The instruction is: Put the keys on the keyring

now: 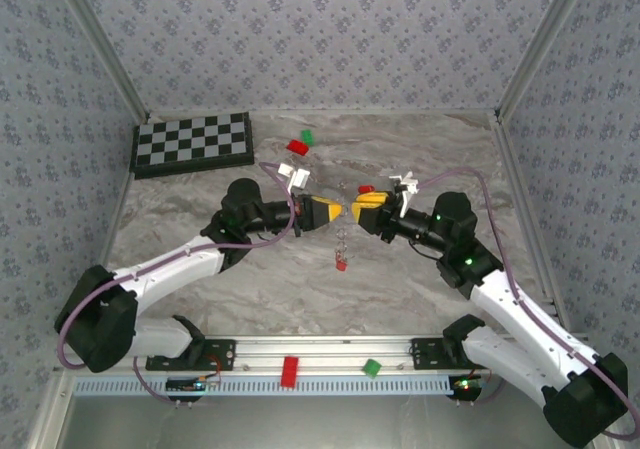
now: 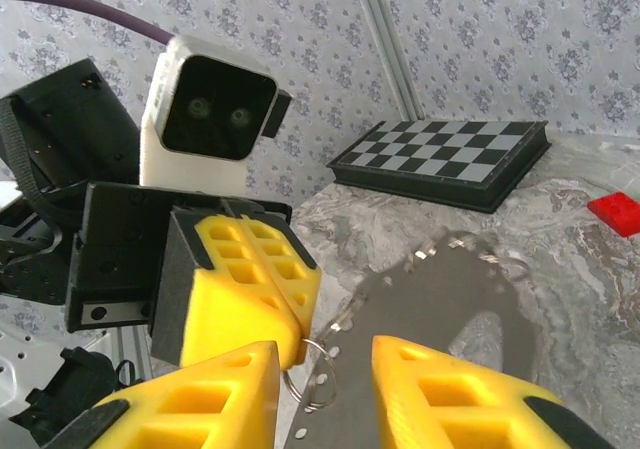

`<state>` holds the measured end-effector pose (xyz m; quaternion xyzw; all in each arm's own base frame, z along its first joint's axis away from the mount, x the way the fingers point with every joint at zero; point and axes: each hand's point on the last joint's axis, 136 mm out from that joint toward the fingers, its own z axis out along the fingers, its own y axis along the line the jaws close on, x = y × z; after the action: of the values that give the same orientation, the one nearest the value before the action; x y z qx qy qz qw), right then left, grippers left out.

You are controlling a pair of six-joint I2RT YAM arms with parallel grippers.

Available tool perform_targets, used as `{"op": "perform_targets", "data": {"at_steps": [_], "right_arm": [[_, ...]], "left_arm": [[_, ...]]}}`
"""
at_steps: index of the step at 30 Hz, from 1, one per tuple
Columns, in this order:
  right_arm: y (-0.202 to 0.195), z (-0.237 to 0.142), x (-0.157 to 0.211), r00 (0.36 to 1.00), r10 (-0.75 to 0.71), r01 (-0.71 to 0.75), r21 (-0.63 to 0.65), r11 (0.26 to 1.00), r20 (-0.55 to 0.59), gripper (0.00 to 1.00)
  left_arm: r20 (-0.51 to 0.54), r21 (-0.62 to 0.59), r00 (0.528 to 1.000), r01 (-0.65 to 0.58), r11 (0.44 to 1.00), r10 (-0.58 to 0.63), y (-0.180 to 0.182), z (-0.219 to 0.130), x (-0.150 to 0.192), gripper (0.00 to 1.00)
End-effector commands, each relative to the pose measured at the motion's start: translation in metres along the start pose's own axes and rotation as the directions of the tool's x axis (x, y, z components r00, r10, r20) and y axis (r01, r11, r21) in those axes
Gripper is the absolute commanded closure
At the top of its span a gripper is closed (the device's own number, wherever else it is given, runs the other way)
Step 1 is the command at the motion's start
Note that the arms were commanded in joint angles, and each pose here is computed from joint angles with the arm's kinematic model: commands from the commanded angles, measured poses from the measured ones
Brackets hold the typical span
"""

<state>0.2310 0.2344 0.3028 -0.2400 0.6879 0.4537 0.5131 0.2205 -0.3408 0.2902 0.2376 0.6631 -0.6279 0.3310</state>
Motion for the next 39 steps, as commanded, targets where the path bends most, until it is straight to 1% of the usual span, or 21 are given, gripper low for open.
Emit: {"op": "perform_targets", "data": {"at_steps": [1,18,27,30,32,36,37,38,39], "right_arm": [[0.001,0.002,0.004,1.0,0.005,-0.005,-0.016,1.0,-0.02,0.71],[0.01,0.017,0.012,0.996,-0.026,0.02,-0.072,0.997,-0.09,0.75],[0.014,0.02,0.015,0.993,-0.048,0.038,-0.095,0.995,-0.111,0.82],[0.017,0.02,0.017,0.991,-0.057,0.043,-0.112,0.993,-0.118,0.86],[0.018,0.019,0.018,0.992,-0.057,0.043,-0.121,0.992,-0.117,0.86],[0.019,0.018,0.019,0.991,-0.061,0.047,-0.123,0.991,-0.115,0.89],[0.018,0.018,0.018,0.992,-0.061,0.048,-0.118,0.992,-0.113,0.89],[0.016,0.017,0.019,0.992,-0.06,0.047,-0.108,0.993,-0.114,0.84],[0.014,0.017,0.018,0.992,-0.059,0.048,-0.095,0.994,-0.113,0.73]], "left_arm": [[0.037,0.063,0.997,-0.076,0.995,0.074,-0.025,-0.004,-0.014,1.0],[0.002,0.095,0.998,-0.066,0.993,0.066,-0.03,0.002,-0.012,1.0],[-0.022,0.106,0.998,-0.059,0.993,0.062,-0.03,0.004,-0.009,1.0],[-0.026,0.101,0.998,-0.058,0.993,0.06,-0.027,0.005,-0.008,1.0],[-0.027,0.096,0.998,-0.053,0.994,0.055,-0.025,0.006,-0.008,1.0],[-0.029,0.102,0.998,-0.052,0.993,0.055,-0.025,0.006,-0.008,1.0],[-0.029,0.102,0.998,-0.052,0.993,0.055,-0.025,0.006,-0.008,1.0],[-0.029,0.104,0.998,-0.051,0.993,0.054,-0.026,0.006,-0.009,1.0],[-0.032,0.107,0.998,-0.051,0.993,0.055,-0.026,0.005,-0.008,1.0]]}}
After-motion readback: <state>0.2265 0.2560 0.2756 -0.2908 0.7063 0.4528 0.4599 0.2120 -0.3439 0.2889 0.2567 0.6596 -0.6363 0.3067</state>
